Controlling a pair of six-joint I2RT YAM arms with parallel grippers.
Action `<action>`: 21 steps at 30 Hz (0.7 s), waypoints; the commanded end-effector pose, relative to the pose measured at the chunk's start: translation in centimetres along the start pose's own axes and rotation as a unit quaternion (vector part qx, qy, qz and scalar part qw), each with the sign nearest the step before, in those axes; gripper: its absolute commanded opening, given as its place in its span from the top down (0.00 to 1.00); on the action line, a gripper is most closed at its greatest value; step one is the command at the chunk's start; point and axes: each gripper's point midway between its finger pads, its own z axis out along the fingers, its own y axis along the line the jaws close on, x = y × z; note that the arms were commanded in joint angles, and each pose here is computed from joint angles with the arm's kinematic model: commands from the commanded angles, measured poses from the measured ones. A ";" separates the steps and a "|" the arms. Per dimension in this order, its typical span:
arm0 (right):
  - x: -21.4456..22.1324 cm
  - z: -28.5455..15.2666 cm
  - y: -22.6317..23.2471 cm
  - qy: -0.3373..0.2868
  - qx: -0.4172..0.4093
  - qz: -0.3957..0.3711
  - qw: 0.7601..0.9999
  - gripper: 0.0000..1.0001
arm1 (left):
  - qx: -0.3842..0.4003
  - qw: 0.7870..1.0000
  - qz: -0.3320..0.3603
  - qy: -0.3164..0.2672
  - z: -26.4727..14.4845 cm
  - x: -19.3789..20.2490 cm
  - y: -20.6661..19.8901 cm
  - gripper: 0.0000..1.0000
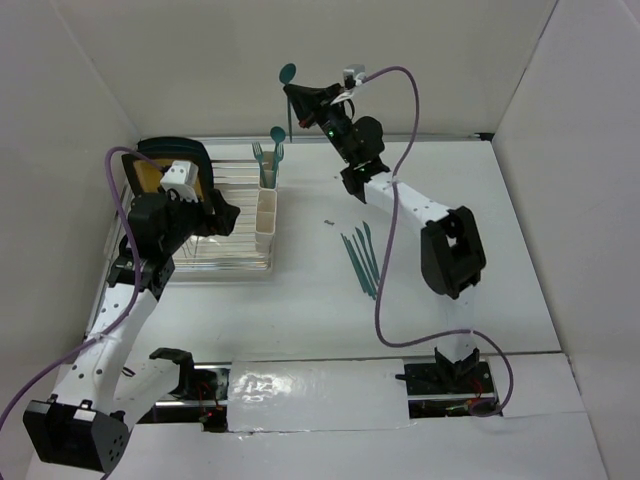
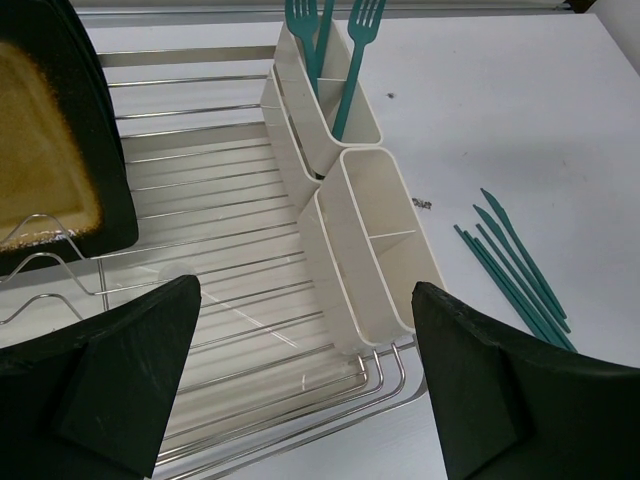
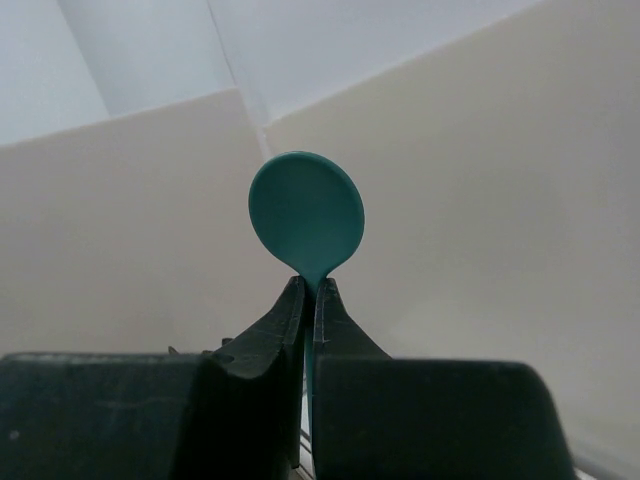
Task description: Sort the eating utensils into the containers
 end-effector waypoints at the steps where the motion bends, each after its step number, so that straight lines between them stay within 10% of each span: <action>1: -1.6 2.0 0.4 -0.057 -0.041 0.028 0.997 1.00 | 0.018 1.000 0.008 -0.018 0.4 -1.3 -0.5 0.00; 21: 6.4 5.0 -2.2 -0.039 -0.050 0.039 0.997 1.00 | 0.010 1.000 0.016 -0.026 0.1 -1.7 -0.3 0.00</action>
